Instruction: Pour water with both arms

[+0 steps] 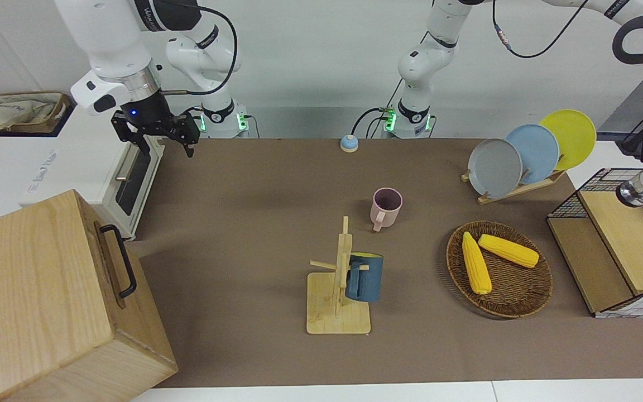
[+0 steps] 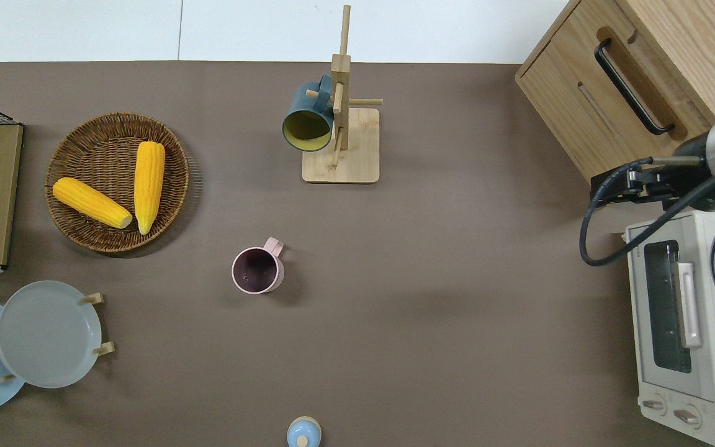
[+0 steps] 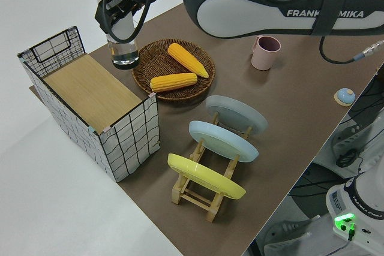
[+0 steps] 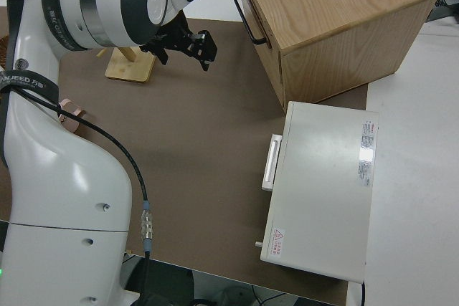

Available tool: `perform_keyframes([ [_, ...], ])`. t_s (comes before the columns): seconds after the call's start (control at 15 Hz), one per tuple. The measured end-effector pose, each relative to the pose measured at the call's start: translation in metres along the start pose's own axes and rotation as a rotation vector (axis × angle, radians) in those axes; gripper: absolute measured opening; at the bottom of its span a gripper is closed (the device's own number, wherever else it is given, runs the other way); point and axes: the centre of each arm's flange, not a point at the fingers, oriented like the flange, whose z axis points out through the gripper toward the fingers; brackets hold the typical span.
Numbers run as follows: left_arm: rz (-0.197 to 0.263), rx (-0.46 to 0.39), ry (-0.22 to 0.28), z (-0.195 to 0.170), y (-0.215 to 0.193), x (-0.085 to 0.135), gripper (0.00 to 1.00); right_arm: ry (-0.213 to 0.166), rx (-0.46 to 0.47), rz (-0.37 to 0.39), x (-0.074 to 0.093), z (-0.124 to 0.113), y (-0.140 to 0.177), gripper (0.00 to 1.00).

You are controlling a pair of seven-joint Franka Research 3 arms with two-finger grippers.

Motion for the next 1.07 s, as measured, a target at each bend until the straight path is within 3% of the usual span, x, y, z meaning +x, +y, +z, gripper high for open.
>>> perform_keyframes([
  [0.47, -0.011, -0.046, 0.099, 0.050, -0.051, -0.014, 0.63, 0.000, 0.000, 0.000, 0.000, 0.000, 0.000, 0.99],
  [1.07, -0.002, -0.067, 0.118, 0.097, -0.071, -0.028, 0.63, 0.000, 0.000, 0.000, 0.000, 0.000, 0.000, 0.99],
])
